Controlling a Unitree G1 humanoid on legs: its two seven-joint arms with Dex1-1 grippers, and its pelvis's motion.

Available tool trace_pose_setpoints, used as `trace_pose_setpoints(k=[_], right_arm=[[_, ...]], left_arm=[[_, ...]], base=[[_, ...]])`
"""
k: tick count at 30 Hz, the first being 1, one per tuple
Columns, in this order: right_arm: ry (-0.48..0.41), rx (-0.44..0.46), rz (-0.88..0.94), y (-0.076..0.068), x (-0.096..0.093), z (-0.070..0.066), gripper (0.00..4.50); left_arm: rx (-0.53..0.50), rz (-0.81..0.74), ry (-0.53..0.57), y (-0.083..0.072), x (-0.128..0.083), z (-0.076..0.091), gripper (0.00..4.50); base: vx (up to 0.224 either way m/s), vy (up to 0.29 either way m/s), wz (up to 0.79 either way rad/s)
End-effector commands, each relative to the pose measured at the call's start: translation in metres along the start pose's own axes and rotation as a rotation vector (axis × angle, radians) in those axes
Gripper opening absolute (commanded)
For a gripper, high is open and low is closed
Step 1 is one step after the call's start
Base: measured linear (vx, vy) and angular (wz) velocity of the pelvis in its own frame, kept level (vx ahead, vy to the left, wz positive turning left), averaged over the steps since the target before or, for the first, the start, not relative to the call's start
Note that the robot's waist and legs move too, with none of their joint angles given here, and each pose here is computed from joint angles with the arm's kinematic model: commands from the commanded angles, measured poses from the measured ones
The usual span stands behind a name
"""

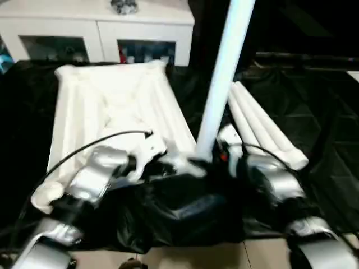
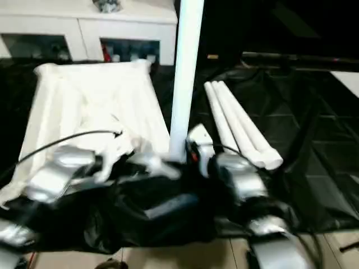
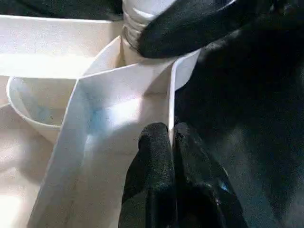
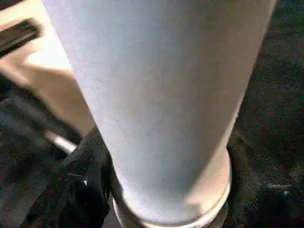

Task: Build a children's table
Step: Rotate leg to tighten

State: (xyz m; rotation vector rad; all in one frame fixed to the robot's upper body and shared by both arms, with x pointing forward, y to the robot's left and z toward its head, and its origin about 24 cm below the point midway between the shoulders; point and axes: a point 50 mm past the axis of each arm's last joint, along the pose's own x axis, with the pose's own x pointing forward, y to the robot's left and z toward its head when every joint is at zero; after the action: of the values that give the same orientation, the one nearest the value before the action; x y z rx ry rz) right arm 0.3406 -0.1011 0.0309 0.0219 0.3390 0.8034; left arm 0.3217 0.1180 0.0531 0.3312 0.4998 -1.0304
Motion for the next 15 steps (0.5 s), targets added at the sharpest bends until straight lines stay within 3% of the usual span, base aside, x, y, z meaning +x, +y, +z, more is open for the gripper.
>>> trace_pose_setpoints(k=[1, 4, 7, 9, 12, 15], right_arm=[[0.083, 0.049, -0.102, 0.010, 0.015, -0.017, 2.76], [0.054, 0.060, -0.159, 0.019, 0.027, -0.012, 2.76], [0.024, 0.046, -0.074, 0.028, 0.031, -0.007, 2.76], [-0.004, 0.045, 0.011, 0.030, 0.030, -0.002, 3.31], [-0.002, 0.026, 0.060, 0.027, 0.026, -0.001, 3.55], [0.026, -0.048, 0.135, 0.021, 0.015, -0.002, 3.89]], left_arm=[[-0.037, 0.119, -0.100, 0.004, 0.011, 0.026, 0.00], [-0.036, 0.141, -0.119, 0.000, 0.019, 0.035, 0.00], [-0.001, 0.109, -0.121, -0.005, 0.021, 0.036, 0.00], [0.036, 0.056, -0.122, -0.009, 0.018, 0.035, 0.00], [0.054, 0.026, -0.118, -0.010, 0.014, 0.032, 0.00], [0.083, -0.040, -0.109, -0.012, 0.006, 0.026, 0.00]], base=[[0.000, 0.000, 0.00], [0.000, 0.000, 0.00], [0.000, 0.000, 0.00], [0.000, 0.000, 0.00], [0.000, 0.000, 0.00], [0.000, 0.000, 0.00]])
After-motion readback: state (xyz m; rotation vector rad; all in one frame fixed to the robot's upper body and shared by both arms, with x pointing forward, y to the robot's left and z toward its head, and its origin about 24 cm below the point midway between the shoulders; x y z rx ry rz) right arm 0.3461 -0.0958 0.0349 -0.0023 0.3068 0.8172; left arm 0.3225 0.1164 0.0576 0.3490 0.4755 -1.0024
